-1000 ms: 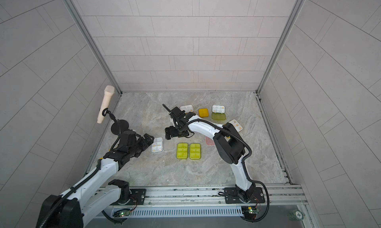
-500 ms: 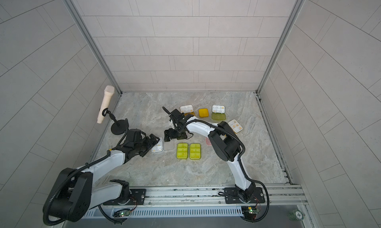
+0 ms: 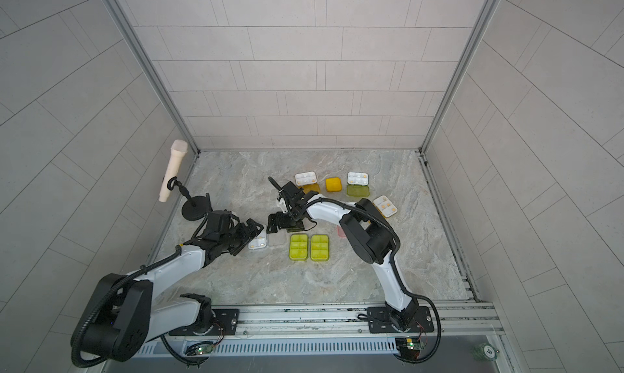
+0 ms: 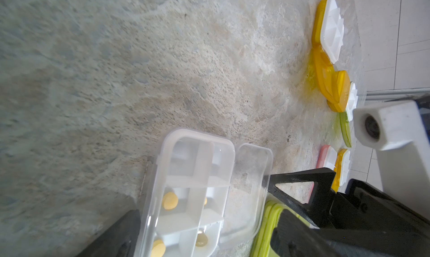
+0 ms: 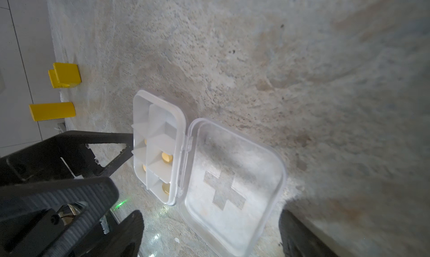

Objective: Close pillboxes
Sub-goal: Close the lid on the pillbox.

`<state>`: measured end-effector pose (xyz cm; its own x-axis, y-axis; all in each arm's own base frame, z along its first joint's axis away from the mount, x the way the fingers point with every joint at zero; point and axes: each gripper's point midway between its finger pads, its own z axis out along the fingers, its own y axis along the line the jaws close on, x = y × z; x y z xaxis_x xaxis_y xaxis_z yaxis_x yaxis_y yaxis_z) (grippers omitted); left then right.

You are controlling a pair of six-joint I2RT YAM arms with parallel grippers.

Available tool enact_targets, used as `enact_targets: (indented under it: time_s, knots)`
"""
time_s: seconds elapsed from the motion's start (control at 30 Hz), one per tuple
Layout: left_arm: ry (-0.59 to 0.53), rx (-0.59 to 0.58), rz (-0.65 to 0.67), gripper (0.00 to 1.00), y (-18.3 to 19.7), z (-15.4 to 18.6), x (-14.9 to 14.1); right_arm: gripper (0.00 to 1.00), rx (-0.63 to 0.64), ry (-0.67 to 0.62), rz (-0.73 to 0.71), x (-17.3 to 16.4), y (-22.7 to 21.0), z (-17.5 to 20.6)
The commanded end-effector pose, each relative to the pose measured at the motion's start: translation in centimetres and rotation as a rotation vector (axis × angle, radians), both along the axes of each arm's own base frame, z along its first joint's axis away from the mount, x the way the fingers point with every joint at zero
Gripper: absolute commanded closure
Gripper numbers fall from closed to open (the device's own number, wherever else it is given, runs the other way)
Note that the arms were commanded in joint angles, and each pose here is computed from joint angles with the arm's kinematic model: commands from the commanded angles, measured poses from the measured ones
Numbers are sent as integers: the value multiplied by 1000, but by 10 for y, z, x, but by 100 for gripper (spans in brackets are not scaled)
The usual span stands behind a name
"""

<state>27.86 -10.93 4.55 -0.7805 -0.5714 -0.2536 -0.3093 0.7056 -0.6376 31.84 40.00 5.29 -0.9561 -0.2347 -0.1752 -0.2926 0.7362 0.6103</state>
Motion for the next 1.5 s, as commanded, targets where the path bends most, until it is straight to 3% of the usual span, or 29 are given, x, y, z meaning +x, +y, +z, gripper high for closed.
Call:
enact_targets:
  time_s: [0.0,0.47,1.0,1.47]
  knots:
    - [-30,-8,-14,3,-2,6,3,8,17,50,-26,0,0,-13]
    - [-31,-32,-38,3,-7,7,4,8,162,74,-53,2,7,10]
    - [-7,-2,-40,3,-3,5,0,10,111,43,-61,2,-6,16]
    - [-5,-4,-48,3,-4,4,-1,10,192,50,-52,0,4,34]
